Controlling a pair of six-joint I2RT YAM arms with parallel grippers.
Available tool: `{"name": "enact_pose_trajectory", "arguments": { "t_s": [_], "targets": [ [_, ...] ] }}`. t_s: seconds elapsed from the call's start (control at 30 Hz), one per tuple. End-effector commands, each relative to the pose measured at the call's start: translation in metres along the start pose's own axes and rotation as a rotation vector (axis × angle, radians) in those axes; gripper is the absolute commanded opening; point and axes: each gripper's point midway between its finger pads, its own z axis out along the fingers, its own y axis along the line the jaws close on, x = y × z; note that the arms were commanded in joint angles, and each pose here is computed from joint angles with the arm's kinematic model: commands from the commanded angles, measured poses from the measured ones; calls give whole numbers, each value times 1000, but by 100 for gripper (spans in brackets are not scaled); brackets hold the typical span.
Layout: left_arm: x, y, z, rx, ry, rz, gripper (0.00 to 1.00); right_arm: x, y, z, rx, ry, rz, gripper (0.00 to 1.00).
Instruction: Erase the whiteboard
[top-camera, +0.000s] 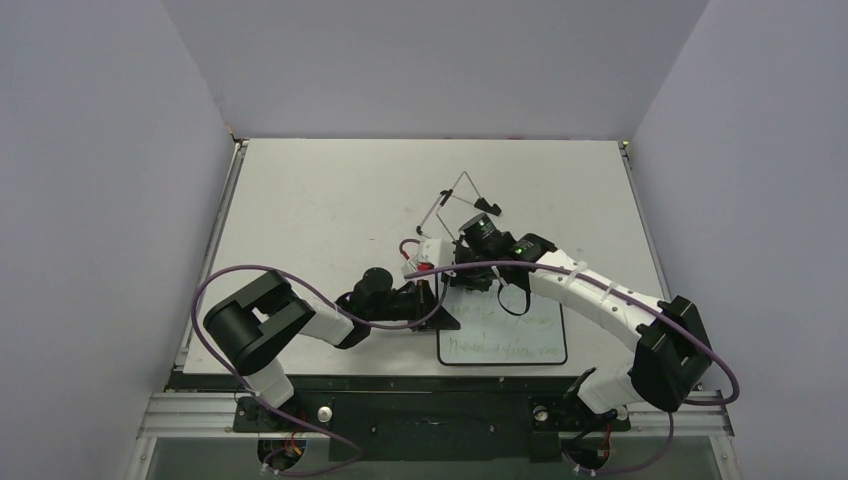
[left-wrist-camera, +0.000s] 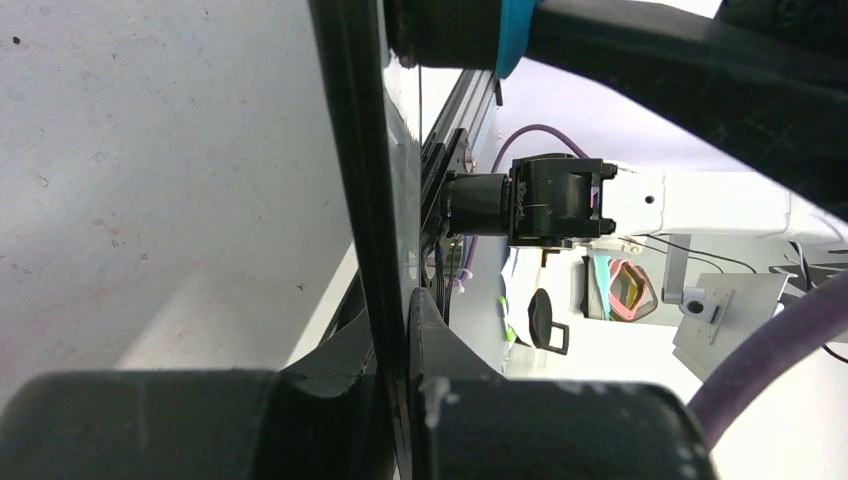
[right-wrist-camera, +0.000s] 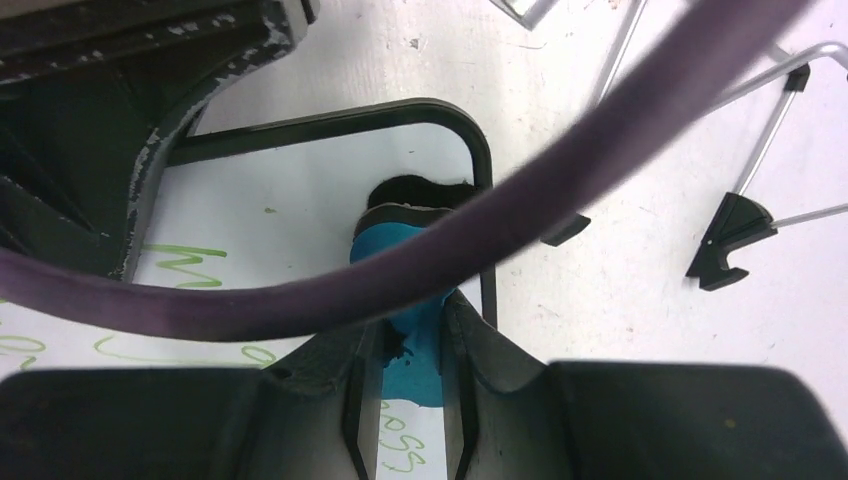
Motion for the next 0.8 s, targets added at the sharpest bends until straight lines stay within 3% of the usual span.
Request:
{"name": "enact_pose_trajectory", "arguments": {
  "t_s": [0.0,0.07,0.13,0.37,0.47,0.6,0.77],
  "targets": [
    [-19,-62,2,204,-35,197,0,-6,30,-2,-156,-16,-142,0],
    [-19,-61,2,192,-34,202,0,-11,53,-5,-240,-27,-224,0],
    [-20,-61,2,184,-38,210,0,-14,50,-3,-223,-25,-205,0],
    [-22,-62,3,179,-45,223,0,-8,-31,-2,177,9,68,0],
    [-23,-62,3,181,-45,223,0,-5,-8,-2,54,-2,-22,0],
    [-25,-64,2,186,-51,220,0,0,51,-5,-196,0,-268,0],
    [-24,-65,-1,187,-55,226,0,-2,45,-3,-182,10,-234,0]
  ]
}}
